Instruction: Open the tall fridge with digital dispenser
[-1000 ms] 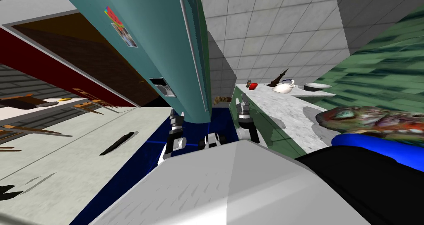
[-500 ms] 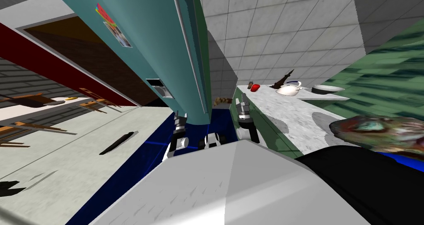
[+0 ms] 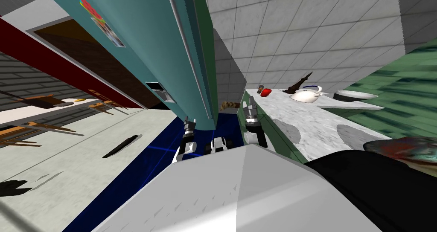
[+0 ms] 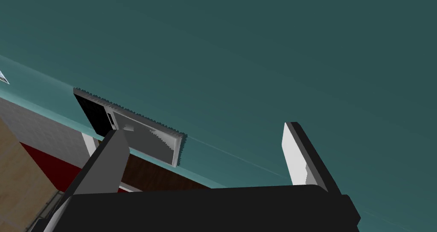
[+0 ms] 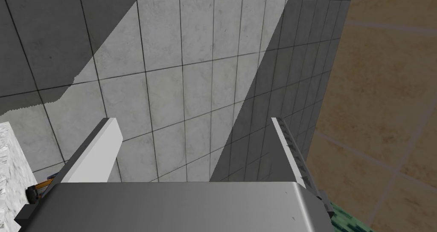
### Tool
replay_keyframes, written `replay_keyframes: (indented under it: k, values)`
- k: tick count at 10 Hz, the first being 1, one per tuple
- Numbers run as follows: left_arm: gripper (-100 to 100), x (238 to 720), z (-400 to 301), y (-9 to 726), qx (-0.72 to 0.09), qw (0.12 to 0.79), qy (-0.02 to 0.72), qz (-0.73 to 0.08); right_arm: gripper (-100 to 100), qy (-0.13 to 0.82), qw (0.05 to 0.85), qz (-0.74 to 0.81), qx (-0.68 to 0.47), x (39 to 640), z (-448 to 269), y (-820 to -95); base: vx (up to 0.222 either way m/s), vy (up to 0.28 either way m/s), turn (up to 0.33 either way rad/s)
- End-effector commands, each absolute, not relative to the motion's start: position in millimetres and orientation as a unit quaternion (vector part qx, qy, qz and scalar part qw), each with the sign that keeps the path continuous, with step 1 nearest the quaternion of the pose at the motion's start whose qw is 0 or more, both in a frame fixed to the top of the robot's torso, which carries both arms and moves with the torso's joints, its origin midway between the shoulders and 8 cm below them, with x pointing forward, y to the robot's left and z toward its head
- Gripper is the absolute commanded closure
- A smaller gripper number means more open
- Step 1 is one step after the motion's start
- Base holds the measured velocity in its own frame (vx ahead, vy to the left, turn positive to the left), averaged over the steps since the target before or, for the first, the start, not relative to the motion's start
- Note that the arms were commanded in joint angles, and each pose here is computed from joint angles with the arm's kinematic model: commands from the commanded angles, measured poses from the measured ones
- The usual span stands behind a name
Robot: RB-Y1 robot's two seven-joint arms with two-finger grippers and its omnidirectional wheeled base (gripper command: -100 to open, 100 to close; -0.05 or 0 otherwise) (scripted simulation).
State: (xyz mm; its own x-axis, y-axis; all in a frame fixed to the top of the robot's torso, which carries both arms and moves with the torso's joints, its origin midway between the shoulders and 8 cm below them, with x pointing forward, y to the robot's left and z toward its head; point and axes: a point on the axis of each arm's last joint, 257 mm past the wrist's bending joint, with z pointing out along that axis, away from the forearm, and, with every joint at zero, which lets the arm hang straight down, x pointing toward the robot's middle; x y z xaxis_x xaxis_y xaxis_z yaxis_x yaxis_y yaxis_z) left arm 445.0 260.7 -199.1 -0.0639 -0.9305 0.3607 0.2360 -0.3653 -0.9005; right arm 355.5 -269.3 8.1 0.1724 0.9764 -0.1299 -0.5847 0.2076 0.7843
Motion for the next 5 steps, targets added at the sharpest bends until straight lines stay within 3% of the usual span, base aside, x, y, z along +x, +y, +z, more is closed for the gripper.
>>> replay_keyframes:
  k: [1, 5]
  values:
    - [-100, 449, -218, 258, -0.53, 0.434, 0.341, -0.644, 0, 0.327, 0.705, 0.554, 0.299, 355, 8, -269, 0.083, -0.076, 0.02]
    - [-100, 454, -266, 247, -0.568, 0.392, 0.346, -0.635, 0, 0.327, 0.705, 0.554, 0.299, 355, 8, -269, 0.099, -0.115, 0.072]
